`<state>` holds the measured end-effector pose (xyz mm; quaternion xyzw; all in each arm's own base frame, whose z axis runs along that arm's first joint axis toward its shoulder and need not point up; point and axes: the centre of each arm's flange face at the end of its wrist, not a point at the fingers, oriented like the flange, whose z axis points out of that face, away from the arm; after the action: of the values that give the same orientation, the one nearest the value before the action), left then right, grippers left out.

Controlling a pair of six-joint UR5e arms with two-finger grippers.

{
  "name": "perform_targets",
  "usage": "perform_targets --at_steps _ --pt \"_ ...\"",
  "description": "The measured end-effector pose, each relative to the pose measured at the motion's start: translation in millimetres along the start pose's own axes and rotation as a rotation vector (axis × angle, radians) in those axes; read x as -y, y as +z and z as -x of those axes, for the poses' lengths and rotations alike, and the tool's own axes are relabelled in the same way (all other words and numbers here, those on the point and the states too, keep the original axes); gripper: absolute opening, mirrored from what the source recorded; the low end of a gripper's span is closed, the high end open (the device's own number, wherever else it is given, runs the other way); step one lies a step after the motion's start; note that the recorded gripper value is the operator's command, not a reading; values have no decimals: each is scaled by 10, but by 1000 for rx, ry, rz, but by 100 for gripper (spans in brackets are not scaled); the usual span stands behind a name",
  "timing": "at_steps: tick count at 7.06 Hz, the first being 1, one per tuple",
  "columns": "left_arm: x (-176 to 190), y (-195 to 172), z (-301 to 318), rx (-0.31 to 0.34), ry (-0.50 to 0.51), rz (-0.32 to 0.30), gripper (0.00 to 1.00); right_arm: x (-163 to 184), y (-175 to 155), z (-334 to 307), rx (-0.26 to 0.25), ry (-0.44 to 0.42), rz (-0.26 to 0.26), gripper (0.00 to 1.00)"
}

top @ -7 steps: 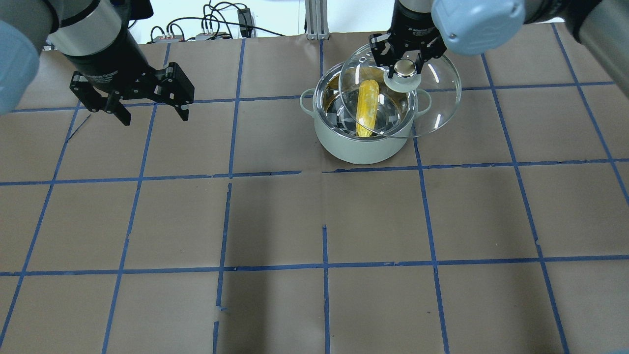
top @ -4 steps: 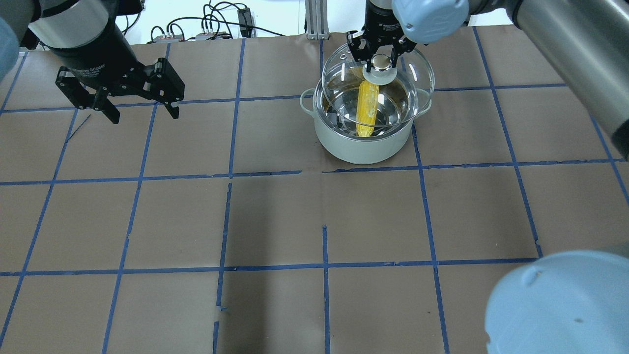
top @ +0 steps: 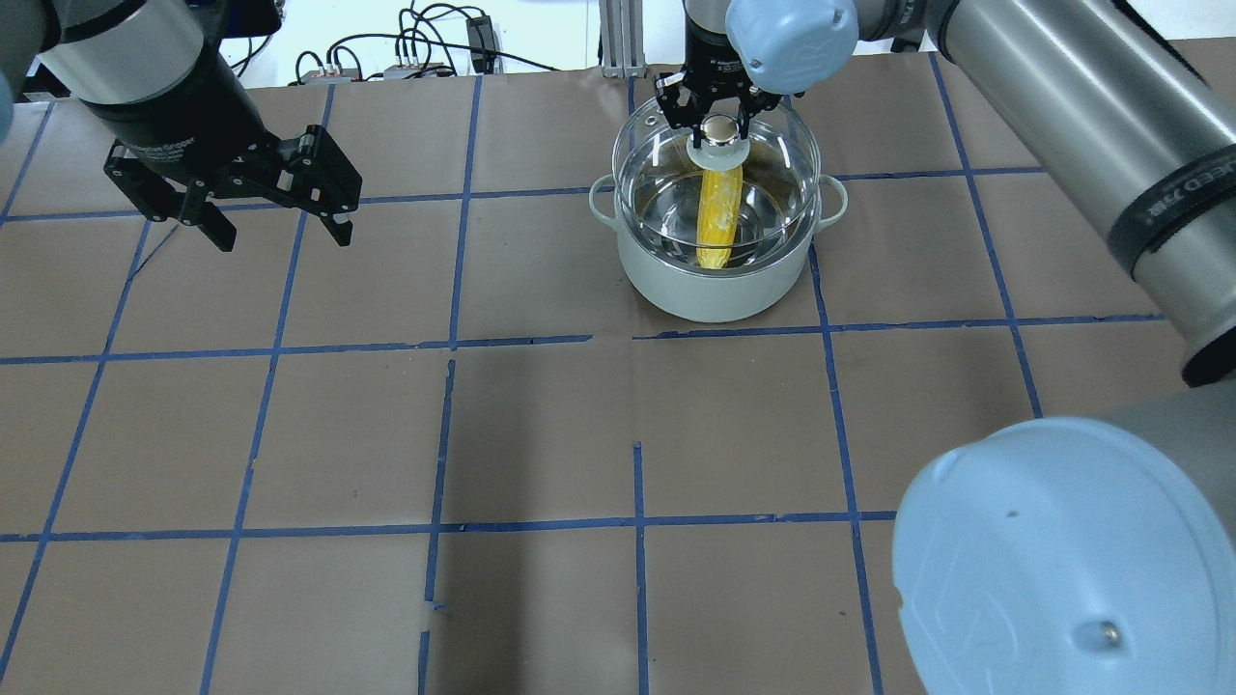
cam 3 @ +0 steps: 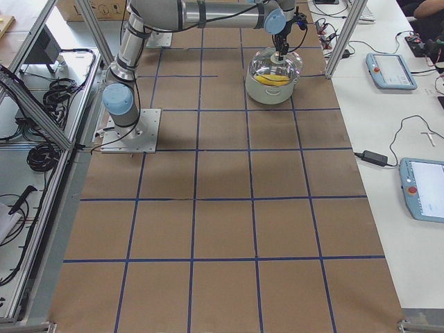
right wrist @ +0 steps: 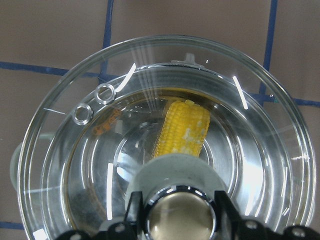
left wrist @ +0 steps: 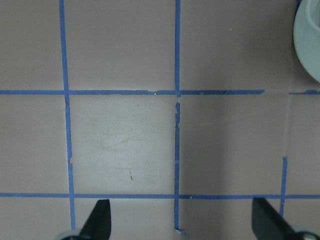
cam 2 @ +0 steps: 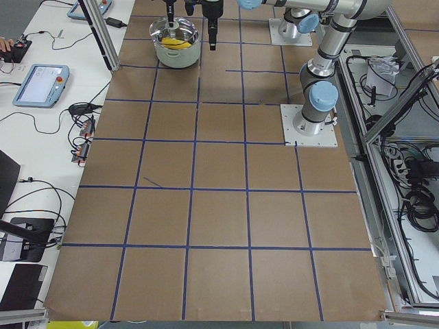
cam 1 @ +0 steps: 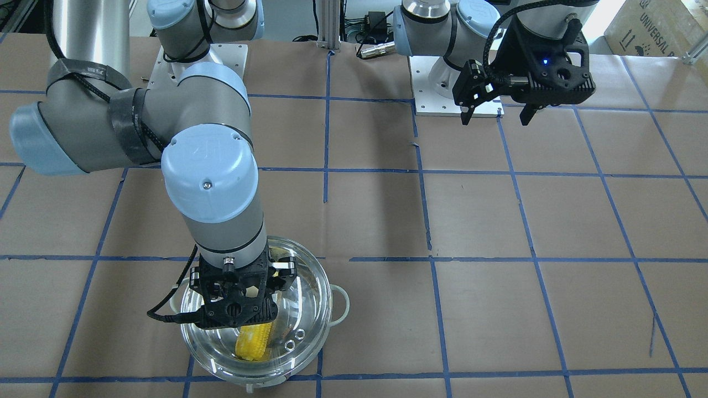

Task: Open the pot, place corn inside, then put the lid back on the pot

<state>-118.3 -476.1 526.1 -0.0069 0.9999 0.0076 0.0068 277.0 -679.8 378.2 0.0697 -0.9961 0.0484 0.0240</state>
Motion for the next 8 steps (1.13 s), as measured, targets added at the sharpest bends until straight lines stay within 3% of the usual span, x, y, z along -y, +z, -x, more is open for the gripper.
perform_targets --at_steps 8 --pt "5 15 51 -2 -9 1 100 -45 108 12 -5 -7 36 26"
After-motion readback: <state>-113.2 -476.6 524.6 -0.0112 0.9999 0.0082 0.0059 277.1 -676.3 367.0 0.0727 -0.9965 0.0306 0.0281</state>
